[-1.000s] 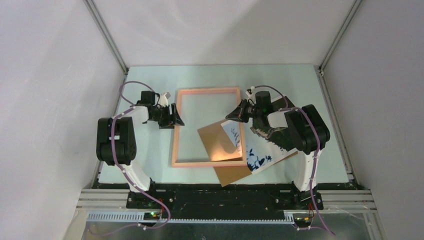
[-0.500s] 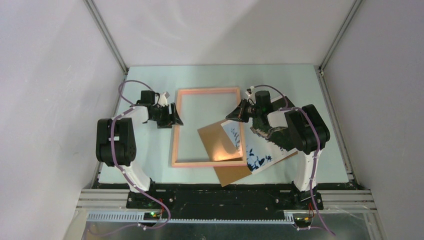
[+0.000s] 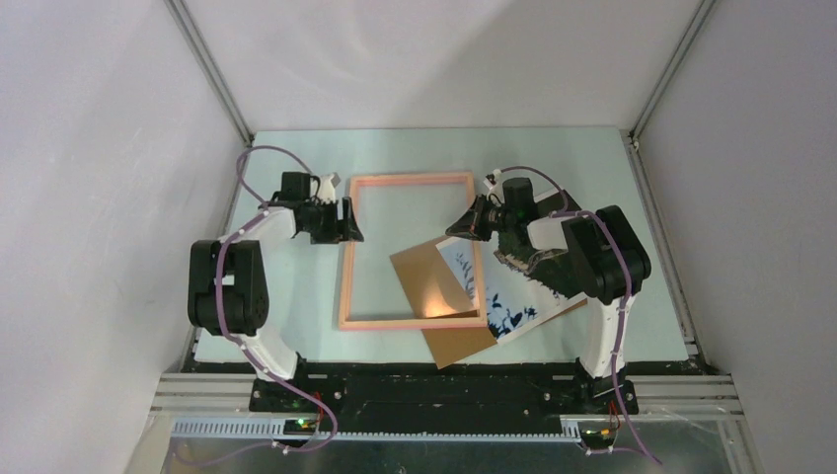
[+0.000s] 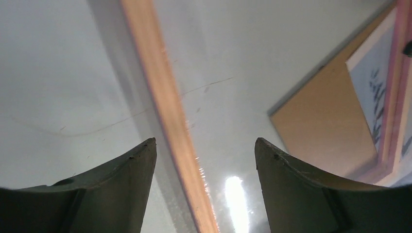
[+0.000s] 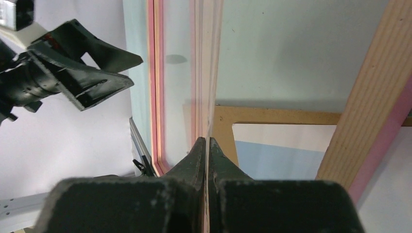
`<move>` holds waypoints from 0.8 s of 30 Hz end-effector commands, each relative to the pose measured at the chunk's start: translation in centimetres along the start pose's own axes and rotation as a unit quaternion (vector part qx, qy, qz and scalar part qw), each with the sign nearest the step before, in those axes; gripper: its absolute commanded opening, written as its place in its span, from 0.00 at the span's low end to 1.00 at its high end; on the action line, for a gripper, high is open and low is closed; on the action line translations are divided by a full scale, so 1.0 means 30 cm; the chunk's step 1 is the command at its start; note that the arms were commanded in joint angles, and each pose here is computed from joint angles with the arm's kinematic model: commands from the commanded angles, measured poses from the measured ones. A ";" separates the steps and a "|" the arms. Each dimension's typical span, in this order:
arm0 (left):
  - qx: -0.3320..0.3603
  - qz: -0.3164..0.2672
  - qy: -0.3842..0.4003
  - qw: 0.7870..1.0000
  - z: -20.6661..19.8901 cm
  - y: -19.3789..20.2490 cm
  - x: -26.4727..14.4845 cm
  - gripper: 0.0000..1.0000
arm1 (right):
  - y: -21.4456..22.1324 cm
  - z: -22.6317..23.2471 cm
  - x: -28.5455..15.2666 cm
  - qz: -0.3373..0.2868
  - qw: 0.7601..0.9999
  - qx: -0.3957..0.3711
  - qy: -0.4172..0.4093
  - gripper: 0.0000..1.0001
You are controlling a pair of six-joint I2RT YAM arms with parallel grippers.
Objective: Put the photo into the frame
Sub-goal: Place the photo frame item in the photo frame.
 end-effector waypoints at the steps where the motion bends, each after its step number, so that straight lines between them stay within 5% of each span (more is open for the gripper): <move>1: 0.101 -0.056 0.016 0.993 -0.120 -0.114 -0.052 0.79 | -0.030 0.020 0.025 -0.009 1.000 -0.028 -0.006 0.00; 10: 0.186 -0.054 0.044 0.980 -0.320 -0.151 0.006 0.80 | -0.027 0.010 0.029 -0.006 0.999 -0.034 0.007 0.00; 24: 0.228 -0.010 0.074 0.971 -0.484 -0.069 0.118 0.80 | -0.032 0.000 0.036 -0.004 0.999 -0.039 0.023 0.00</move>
Point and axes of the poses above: each gripper's point midway between its finger pads, its own x axis out along the fingers, its own z axis along the line the jaws close on, y = z × x, the point moved 4 cm from there along -x, back along the fingers, and after that the axes turned 1 degree about -x, right-handed, at the moved point
